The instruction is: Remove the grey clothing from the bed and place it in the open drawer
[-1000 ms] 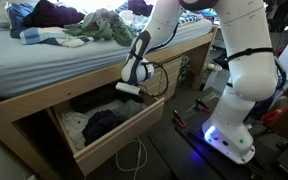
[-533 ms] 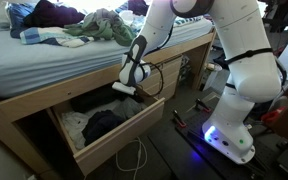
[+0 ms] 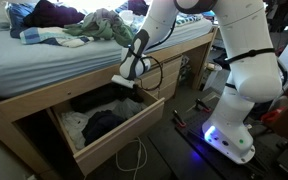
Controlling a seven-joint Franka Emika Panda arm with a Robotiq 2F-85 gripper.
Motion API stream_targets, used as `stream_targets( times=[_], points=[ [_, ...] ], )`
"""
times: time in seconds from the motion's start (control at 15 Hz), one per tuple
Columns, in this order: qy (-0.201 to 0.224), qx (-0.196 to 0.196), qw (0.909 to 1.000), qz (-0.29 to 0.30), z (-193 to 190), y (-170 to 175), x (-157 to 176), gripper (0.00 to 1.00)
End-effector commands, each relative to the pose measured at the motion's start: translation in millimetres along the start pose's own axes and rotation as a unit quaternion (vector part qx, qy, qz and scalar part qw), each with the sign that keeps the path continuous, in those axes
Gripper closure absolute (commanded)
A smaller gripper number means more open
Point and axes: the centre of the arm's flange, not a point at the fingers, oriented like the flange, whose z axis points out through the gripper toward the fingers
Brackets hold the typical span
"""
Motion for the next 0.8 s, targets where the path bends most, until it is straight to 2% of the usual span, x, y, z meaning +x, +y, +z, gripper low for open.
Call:
stream_targets(
  times=[0.0,0.2,0.47,0.53,0.73],
  points=[
    [0.019,-0.008,0.9997,-0.014,-60,-1,-6,0.0],
    [0.023,-0.017,0.9988,-0.04,-101,-4,-15,0.0],
    [0.006,-0.01,0.9978,-0.066,-153,-5,-35,0.0],
    [0.014,-0.01,0.9977,-0.065,-121,-18,-26,0.0],
    [0.011,-0.005,0.9975,-0.07,-130,-19,-30,0.0]
  ],
)
